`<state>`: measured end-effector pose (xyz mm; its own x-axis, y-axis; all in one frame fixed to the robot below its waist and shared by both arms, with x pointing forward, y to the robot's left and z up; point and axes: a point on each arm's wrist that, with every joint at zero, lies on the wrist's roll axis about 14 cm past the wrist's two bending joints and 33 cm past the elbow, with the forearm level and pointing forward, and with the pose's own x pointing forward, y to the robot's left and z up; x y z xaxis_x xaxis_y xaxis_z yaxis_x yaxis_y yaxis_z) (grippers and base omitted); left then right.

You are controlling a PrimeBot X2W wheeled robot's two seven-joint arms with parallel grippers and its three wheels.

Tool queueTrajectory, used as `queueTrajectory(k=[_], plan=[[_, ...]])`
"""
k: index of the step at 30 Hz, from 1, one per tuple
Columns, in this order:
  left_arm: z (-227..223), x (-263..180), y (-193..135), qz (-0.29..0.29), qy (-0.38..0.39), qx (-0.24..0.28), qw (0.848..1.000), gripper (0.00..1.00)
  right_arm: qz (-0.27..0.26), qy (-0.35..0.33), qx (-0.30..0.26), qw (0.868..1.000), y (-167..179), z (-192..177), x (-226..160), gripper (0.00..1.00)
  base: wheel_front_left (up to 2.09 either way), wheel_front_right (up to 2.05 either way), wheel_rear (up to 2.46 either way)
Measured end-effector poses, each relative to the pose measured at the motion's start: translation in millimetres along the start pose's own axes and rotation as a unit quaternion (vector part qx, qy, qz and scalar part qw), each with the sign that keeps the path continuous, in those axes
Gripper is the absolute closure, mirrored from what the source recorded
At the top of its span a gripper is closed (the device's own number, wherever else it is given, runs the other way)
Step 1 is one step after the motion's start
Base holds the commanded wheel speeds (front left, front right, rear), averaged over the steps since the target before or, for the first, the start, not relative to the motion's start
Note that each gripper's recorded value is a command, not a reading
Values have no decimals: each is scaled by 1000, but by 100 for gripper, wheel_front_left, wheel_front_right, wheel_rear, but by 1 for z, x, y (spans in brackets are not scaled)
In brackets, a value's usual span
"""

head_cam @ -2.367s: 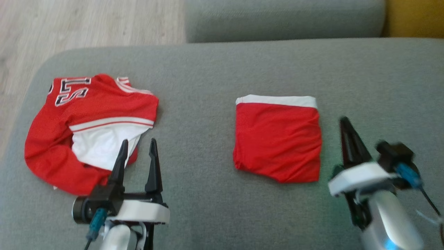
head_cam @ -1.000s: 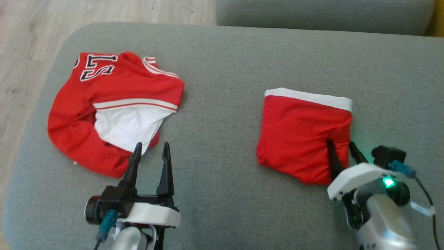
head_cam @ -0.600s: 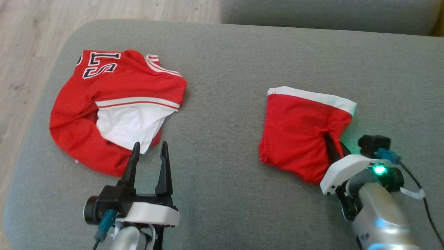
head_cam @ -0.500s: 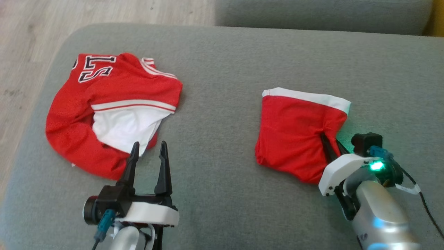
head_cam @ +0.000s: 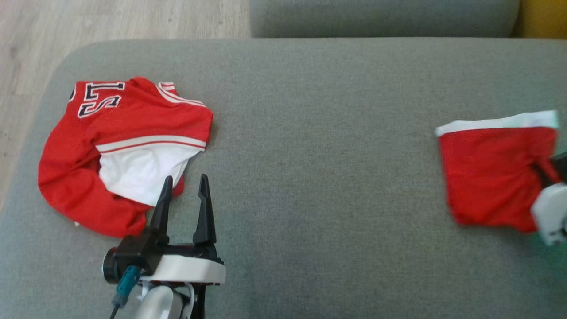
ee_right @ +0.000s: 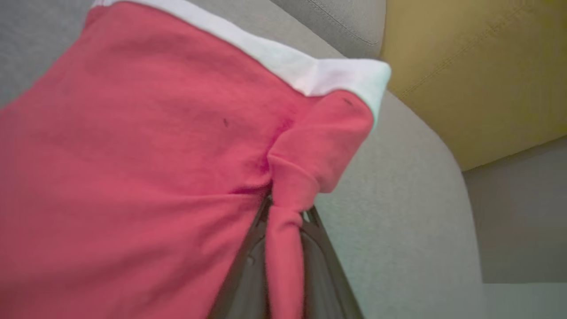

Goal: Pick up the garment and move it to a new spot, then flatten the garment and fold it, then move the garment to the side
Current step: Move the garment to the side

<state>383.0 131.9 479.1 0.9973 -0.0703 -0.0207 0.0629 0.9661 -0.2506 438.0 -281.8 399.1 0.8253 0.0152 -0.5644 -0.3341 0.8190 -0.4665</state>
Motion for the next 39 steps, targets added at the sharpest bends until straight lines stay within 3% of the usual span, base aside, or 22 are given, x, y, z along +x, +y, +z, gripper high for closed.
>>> queueTrajectory(k=[5,10,23,24,25,26,34,39], plan=[[-6,4,7,7,9,0,1000,0,-34,39,-45,998,-46,-16,4,100,0,0,0],[-8,11,13,12,11,7,1000,0,-71,68,-40,994,-79,-26,11,100,0,0,0],[-11,16,16,14,15,10,1000,0,-119,97,-3,988,-103,-41,9,100,0,0,0],[-11,16,15,12,14,10,1000,0,-122,90,2,988,-103,-38,8,73,0,0,0],[-10,16,14,11,13,10,1000,0,-124,83,5,989,-102,-34,8,12,0,0,0],[-9,17,12,8,11,10,1000,0,-127,77,10,989,-102,-31,6,0,0,0,0],[7,13,0,-10,-11,14,1000,0,-148,-13,67,987,-95,14,-5,0,0,0,0],[13,0,-6,-16,-19,12,1000,0,-165,-135,133,968,-86,77,-23,0,0,0,0]])
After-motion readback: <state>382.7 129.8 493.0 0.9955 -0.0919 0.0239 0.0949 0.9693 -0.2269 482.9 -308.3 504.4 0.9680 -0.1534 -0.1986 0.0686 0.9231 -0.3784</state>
